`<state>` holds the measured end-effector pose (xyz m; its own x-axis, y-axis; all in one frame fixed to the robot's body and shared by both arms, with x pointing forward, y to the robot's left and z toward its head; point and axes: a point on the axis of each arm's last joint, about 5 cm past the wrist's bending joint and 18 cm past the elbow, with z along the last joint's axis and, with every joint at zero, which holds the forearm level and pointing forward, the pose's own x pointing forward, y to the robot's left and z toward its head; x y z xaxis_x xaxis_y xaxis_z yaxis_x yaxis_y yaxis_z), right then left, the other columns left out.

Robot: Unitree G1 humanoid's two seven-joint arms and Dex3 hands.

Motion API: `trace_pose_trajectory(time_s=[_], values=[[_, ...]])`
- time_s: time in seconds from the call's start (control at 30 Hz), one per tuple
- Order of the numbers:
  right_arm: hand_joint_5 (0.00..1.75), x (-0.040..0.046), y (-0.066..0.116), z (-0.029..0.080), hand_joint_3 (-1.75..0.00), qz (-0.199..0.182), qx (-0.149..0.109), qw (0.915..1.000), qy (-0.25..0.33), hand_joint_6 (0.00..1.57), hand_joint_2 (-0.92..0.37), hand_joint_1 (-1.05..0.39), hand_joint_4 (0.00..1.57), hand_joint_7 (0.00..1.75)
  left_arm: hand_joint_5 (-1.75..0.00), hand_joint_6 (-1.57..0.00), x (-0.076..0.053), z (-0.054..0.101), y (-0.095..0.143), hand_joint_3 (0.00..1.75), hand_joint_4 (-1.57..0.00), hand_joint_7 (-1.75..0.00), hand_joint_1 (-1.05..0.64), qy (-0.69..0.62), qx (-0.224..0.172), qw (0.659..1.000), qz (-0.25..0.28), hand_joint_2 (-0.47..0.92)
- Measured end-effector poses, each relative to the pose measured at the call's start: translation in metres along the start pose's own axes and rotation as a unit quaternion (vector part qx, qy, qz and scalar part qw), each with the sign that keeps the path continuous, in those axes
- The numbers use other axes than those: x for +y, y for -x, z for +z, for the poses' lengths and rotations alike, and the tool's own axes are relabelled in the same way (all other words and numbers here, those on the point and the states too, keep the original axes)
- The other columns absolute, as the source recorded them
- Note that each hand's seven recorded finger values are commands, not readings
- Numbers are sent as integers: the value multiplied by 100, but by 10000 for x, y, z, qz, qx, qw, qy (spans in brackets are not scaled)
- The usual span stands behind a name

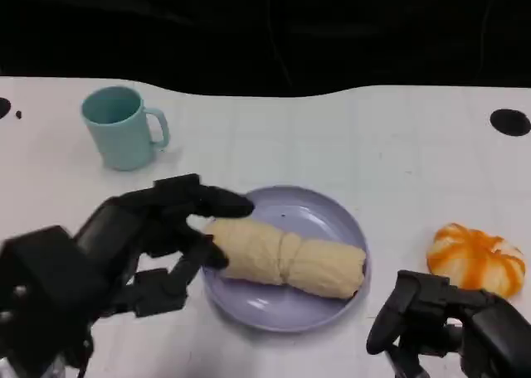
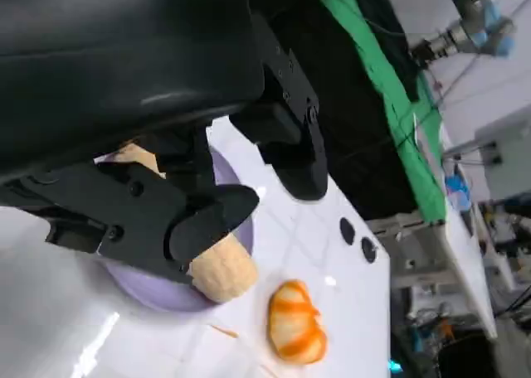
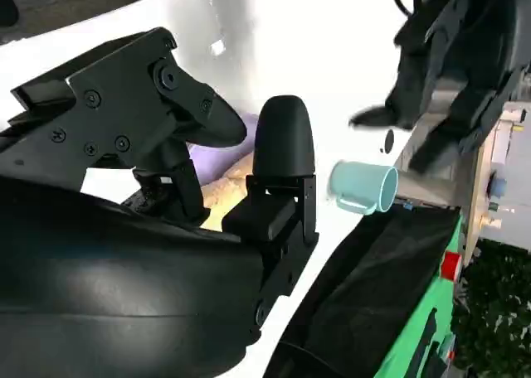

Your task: Grasp the towel on the left side of the plate with the left hand and place it into the plate.

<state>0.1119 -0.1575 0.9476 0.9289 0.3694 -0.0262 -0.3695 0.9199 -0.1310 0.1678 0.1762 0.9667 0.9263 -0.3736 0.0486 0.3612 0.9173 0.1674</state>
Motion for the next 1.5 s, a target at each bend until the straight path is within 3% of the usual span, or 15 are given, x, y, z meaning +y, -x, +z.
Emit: trace_pose_trajectory(time_s=[0.2,0.7,1.17,1.5], values=[[166,-2,0,-3,-108,-2,8,10000,0,70,-57,-10,77,134,-174,-81,30,6,205,143,-85,-152,-2,1001,415,9938,245,47],[166,-75,15,-27,-107,9,105,9999,115,68,-58,-9,74,135,-175,-68,-207,27,533,136,-83,-174,-5,2568,1254,9563,623,55],[165,-81,25,-42,-107,11,103,9999,90,69,-57,-8,74,134,-175,-66,-182,-155,472,136,-79,-174,-3,2713,1691,9453,644,55],[167,-127,38,-57,-109,-11,66,9999,121,68,-58,-8,73,134,-175,-64,-203,-178,425,131,-75,-167,-5,2727,1650,9463,533,54]])
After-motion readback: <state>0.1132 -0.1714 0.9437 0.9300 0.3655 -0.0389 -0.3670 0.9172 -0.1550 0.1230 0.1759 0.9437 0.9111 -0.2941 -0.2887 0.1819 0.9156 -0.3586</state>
